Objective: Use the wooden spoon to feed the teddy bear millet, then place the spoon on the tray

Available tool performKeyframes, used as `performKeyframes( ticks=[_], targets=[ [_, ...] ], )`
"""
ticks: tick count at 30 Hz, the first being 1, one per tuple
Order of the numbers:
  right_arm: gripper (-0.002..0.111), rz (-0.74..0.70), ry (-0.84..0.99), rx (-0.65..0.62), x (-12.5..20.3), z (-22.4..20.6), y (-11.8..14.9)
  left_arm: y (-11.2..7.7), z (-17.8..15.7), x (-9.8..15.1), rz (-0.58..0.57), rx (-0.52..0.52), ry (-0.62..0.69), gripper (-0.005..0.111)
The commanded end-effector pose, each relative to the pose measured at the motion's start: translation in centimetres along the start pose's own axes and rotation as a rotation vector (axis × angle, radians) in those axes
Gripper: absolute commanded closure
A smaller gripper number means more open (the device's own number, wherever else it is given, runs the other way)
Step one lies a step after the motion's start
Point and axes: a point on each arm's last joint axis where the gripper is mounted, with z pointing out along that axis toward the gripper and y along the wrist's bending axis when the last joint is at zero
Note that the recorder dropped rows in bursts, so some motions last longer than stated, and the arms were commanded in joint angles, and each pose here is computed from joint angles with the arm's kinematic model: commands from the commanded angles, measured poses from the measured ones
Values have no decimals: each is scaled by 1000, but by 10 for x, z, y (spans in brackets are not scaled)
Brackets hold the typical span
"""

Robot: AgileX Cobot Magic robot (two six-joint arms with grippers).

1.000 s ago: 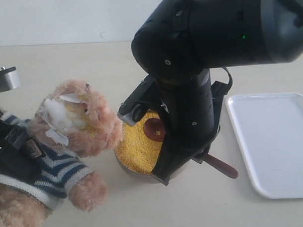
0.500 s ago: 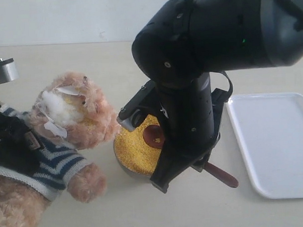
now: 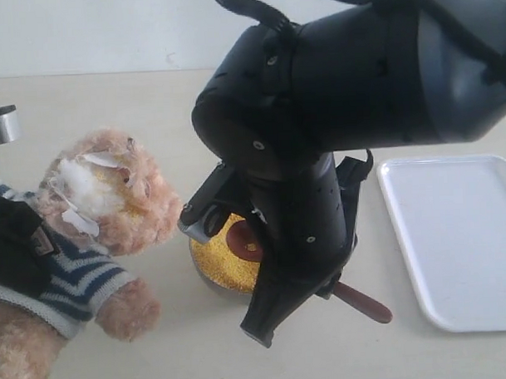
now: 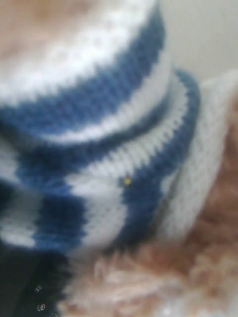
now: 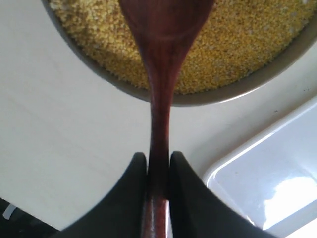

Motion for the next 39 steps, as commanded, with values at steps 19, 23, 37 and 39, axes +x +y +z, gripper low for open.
performKeyframes(
  ticks=[19, 23, 37, 39],
  targets=[
    [109, -15, -19, 28, -29, 4, 1, -2, -3, 0, -3, 1, -10, 103],
    [109, -13, -21, 42, -29, 4, 0, -2, -3, 0, -3, 1, -10, 103],
    [109, 0, -21, 40, -29, 4, 0, -2, -3, 0, -3, 1, -10, 103],
    [109, 3, -21, 42, -29, 4, 0, -2, -3, 0, -3, 1, -10, 103]
  ],
)
